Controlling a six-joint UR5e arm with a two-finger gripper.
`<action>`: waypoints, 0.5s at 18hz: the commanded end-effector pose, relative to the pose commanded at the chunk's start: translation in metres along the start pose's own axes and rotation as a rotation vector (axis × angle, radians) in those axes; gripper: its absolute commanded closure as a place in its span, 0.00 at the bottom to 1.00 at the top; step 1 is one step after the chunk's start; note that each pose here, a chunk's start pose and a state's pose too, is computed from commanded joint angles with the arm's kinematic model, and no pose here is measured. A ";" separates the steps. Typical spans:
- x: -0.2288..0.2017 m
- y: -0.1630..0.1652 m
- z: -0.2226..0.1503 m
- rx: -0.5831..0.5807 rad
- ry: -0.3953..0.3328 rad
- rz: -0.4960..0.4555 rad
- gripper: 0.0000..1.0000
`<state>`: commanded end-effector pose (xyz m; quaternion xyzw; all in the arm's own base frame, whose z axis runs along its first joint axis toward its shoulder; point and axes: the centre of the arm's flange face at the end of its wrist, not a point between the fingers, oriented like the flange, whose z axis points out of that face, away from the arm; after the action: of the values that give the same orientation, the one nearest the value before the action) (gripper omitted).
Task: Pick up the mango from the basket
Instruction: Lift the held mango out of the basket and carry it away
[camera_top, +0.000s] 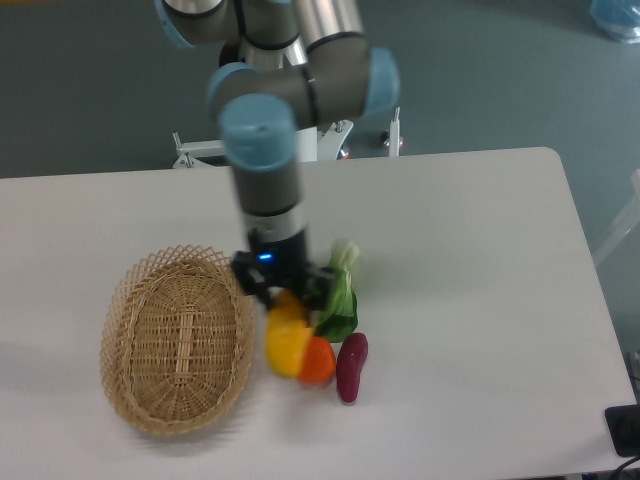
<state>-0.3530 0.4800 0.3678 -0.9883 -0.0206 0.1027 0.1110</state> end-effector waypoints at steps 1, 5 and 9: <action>-0.016 0.013 -0.005 -0.007 -0.008 0.005 0.52; -0.085 0.070 -0.010 -0.026 0.011 0.033 0.52; -0.131 0.117 -0.014 -0.025 0.003 0.065 0.52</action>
<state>-0.4761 0.3549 0.3811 -0.9899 0.0102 0.1044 0.0951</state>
